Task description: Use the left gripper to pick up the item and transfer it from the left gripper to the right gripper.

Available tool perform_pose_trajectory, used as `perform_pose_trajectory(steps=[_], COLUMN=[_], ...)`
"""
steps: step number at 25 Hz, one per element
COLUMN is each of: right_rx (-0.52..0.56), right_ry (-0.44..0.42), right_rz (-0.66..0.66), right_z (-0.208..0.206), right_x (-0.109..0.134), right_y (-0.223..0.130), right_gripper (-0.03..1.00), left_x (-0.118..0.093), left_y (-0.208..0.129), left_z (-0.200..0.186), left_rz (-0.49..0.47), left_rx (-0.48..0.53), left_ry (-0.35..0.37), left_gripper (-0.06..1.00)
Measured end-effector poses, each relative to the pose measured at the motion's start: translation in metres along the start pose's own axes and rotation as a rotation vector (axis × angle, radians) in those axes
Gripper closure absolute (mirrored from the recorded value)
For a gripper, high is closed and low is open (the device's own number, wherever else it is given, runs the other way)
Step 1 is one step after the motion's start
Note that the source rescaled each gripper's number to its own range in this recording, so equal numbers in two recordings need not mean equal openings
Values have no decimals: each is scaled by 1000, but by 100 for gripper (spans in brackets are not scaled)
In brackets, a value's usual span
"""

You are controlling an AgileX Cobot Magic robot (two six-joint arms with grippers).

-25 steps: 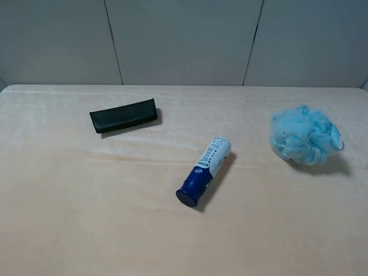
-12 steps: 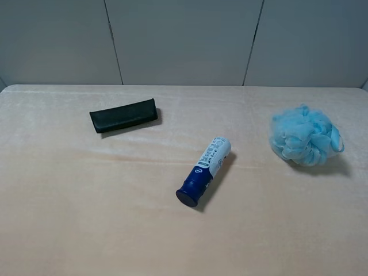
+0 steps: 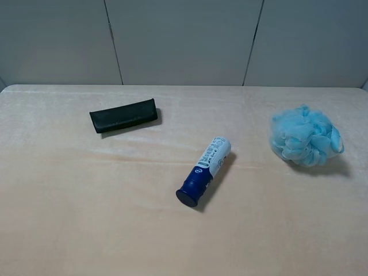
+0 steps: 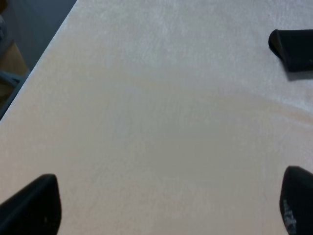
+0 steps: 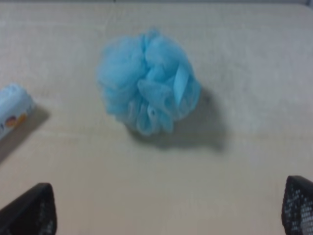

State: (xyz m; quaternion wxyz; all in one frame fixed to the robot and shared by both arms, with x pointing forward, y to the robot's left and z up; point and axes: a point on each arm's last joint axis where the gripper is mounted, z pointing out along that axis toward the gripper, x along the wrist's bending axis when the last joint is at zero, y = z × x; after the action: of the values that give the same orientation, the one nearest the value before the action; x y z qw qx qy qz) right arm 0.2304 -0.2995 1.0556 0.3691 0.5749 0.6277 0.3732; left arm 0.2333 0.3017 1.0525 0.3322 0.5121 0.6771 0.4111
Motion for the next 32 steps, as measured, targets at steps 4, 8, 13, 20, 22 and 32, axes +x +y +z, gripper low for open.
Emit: perform_pose_trajectory(steps=[4,8,13,20,22,32], right_rx=[-19,-19,-20,-20,-20,-25], right_ry=[-2,-4,-4,-5,-5,-5], right_rz=[8,12,15,15,15,15], right_z=[5,6,6,6,6,6], right_x=[0,0,0,0,0,0], right_y=[-1,-1,-1,-1,-1,0], right_gripper=[-3,-3,-3,-3,-3,-3], left_x=[0,0,0,0,0,0], left_y=[0,0,0,0,0,0], left_z=[0,0,0,0,0,0], left_rz=[0,0,0,0,1,1], left_rx=[0,0,0,0,0,0], left_ry=[0,0,0,0,0,0], left_gripper=[2,2,2,2,2,2])
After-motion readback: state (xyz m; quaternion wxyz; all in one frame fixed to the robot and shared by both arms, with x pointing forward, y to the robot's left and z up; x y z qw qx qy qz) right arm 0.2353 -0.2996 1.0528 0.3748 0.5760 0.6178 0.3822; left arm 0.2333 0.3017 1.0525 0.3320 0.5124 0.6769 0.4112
